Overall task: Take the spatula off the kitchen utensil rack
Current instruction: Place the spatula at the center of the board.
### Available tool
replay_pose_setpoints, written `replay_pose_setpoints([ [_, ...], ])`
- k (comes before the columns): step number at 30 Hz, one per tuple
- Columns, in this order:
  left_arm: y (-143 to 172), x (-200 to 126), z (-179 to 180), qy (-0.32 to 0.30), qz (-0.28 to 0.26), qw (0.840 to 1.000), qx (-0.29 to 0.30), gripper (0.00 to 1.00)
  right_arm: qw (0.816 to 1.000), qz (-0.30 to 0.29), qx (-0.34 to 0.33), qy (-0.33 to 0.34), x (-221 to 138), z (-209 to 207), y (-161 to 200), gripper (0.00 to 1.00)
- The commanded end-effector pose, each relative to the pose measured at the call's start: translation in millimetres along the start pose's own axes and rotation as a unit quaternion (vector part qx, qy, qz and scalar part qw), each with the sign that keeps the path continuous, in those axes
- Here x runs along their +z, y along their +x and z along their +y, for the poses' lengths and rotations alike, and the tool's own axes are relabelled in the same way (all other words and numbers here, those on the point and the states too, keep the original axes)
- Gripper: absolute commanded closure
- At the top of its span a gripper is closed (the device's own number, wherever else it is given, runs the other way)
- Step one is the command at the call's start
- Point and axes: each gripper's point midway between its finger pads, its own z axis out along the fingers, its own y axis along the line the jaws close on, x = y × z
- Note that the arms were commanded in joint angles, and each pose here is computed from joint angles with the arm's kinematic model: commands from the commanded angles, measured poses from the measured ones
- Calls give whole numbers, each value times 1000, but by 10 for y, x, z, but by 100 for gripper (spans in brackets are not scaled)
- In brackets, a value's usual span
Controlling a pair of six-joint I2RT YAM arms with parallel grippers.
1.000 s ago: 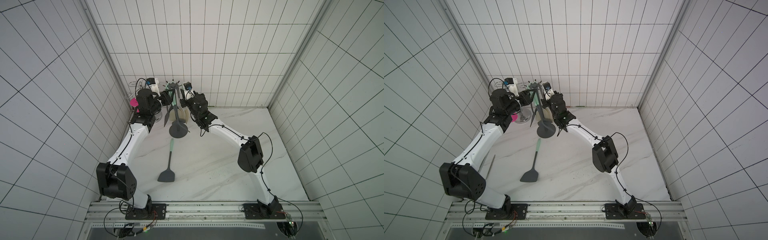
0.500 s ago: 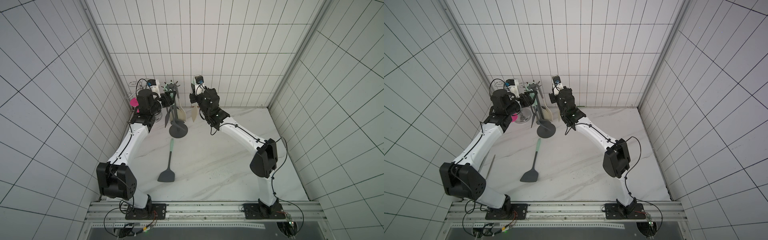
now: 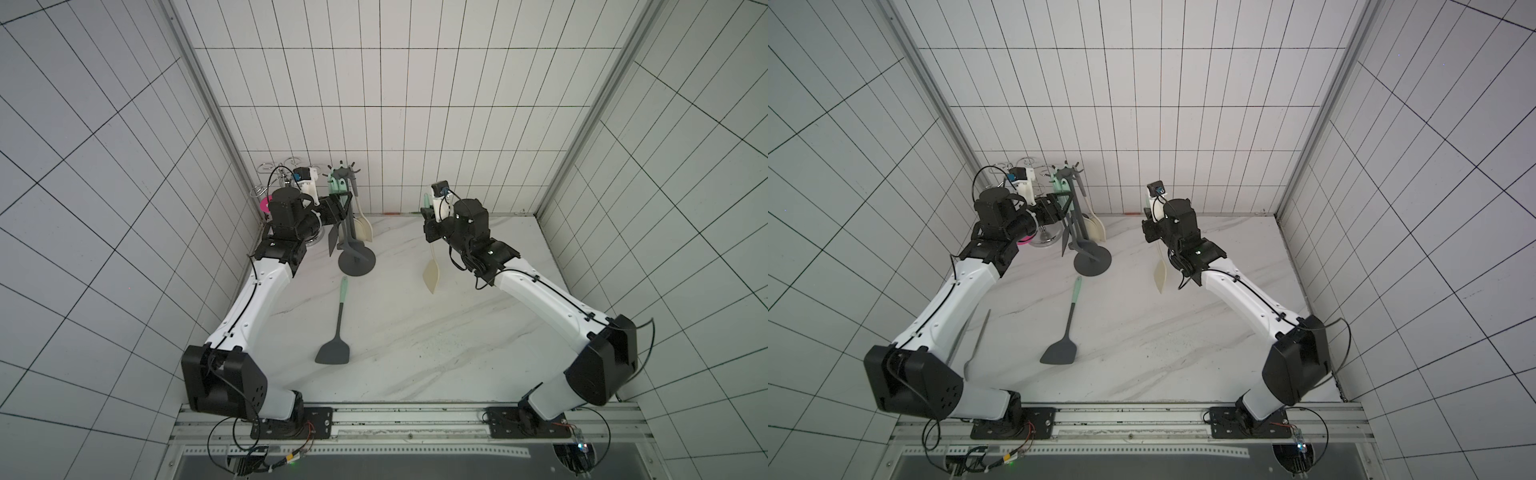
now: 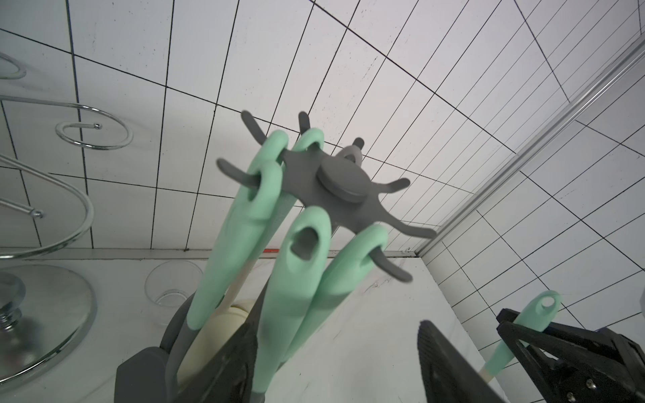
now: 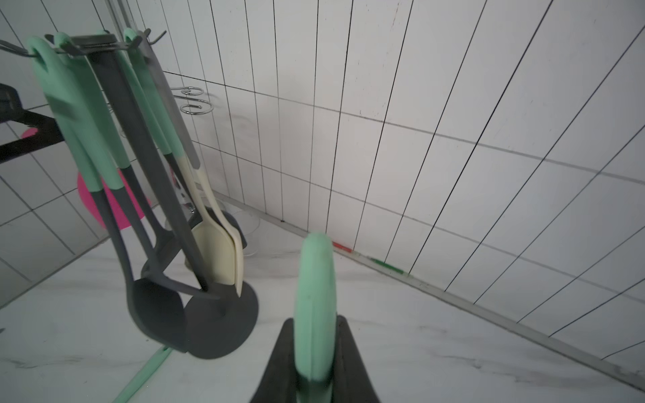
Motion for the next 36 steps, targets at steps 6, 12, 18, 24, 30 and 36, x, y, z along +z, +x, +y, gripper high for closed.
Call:
replay_pose_setpoints([
  [6,347,-228,-37,21,17,999,23,30,983,65,106,-135,-445,314,637,100],
  [12,655,-496,-109,30,30,998,47,30,957,90,162,-225,-557,604,912,100],
  [18,1245,-645,-473,33,52,995,81,34,941,80,188,-269,-593,725,969,100],
  [24,2190,-815,-1153,107,119,980,115,37,938,60,196,-281,-600,722,858,100],
  [30,2879,-881,-1510,159,163,972,65,38,935,39,215,-280,-590,694,855,100],
  [36,3181,-678,-1649,169,215,962,21,43,923,34,240,-298,-656,736,901,100],
])
